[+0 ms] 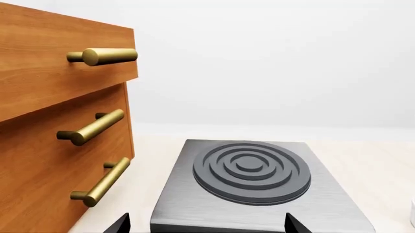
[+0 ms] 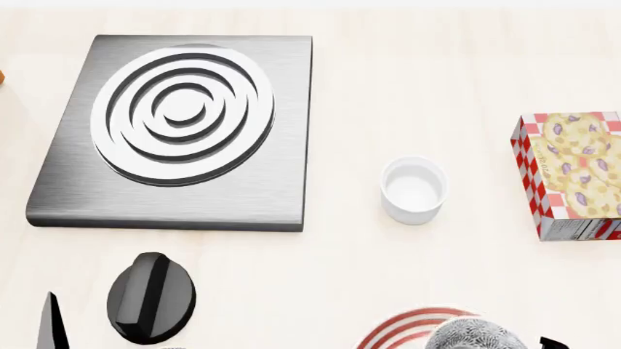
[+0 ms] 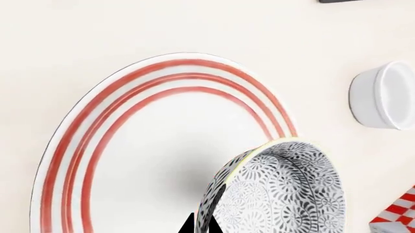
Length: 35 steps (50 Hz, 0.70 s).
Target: Pick the akita bowl on the ramekin and place it on the plate.
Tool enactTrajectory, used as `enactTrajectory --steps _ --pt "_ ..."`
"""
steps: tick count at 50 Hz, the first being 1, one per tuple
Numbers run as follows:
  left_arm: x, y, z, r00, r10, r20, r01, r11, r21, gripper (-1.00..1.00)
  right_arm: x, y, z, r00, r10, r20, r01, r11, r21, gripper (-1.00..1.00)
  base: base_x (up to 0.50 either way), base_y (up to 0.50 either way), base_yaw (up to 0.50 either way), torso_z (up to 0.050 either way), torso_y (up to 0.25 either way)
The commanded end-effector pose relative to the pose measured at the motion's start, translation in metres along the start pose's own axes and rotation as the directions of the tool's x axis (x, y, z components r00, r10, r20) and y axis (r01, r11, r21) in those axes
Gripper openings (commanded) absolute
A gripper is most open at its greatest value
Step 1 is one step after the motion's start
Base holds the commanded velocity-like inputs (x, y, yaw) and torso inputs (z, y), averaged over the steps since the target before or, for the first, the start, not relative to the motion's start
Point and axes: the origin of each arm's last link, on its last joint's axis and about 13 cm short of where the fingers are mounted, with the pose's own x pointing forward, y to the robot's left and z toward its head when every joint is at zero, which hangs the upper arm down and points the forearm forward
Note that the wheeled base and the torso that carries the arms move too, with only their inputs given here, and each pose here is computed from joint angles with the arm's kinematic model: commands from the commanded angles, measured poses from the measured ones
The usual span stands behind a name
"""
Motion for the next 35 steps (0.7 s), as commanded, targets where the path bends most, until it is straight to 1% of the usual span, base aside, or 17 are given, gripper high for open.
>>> enactTrajectory --steps 1,15,25,35 --pt "0.0 0.0 0.0 1.0 0.001 -0.002 -0.001 1.0 0.001 1.0 0.0 0.007 -0.003 1.0 -0.023 0.014 0.023 1.0 0.004 -1.0 0.0 0.0 0.0 0.0 0.0" --pt "0.0 0.0 0.0 1.0 0.003 -0.002 -0.003 1.0 0.003 1.0 0.007 0.01 -0.005 0.999 -0.019 0.026 0.019 1.0 0.011 -1.0 0.0 0.0 0.0 0.0 0.001" --pt "0.001 -0.001 -0.001 1.0 0.002 -0.003 -0.002 1.0 0.005 1.0 0.019 0.016 -0.007 0.999 -0.005 0.044 0.004 1.0 0.021 -1.0 0.0 0.0 0.0 0.0 0.0" --pt "0.0 0.0 0.0 1.0 0.003 -0.001 -0.003 1.0 0.006 1.0 0.024 0.019 -0.009 0.999 -0.004 0.052 0.003 1.0 0.028 -1.0 0.0 0.0 0.0 0.0 0.0"
